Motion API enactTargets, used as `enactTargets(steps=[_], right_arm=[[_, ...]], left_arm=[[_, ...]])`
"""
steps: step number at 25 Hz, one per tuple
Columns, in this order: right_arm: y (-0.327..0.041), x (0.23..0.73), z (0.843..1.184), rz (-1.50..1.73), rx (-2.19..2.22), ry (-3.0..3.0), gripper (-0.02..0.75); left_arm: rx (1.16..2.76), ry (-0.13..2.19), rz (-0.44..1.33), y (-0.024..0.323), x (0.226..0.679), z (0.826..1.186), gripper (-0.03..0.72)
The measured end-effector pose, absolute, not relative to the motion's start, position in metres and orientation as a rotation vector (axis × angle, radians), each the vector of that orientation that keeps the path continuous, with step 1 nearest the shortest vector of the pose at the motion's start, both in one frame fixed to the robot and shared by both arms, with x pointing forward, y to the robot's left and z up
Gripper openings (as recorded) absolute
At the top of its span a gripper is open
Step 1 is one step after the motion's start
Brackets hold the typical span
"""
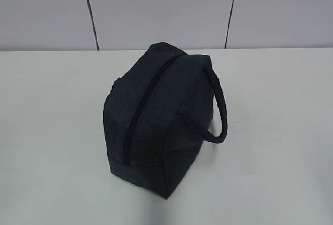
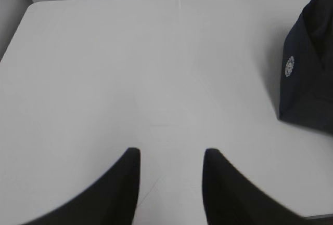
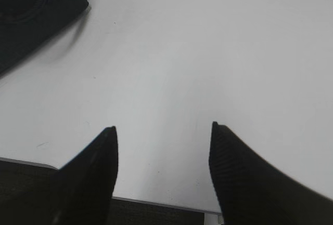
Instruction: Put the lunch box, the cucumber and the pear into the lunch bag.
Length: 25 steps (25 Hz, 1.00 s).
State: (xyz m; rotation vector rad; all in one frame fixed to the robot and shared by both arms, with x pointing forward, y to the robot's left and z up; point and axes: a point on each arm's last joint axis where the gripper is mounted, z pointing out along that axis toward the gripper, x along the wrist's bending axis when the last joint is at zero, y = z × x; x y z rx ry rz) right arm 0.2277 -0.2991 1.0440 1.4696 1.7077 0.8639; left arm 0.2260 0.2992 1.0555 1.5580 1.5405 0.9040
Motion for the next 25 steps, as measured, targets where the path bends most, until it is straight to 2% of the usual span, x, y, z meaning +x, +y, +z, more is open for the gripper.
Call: enactTargets(steps=[25], right_arm=[[-0.2991,0.2277,1.044,0.864,1.47,1.708,0.444]], left_arm=[[1.558,1.541,0.904,0.2992,0.226,1.0555,0.241]])
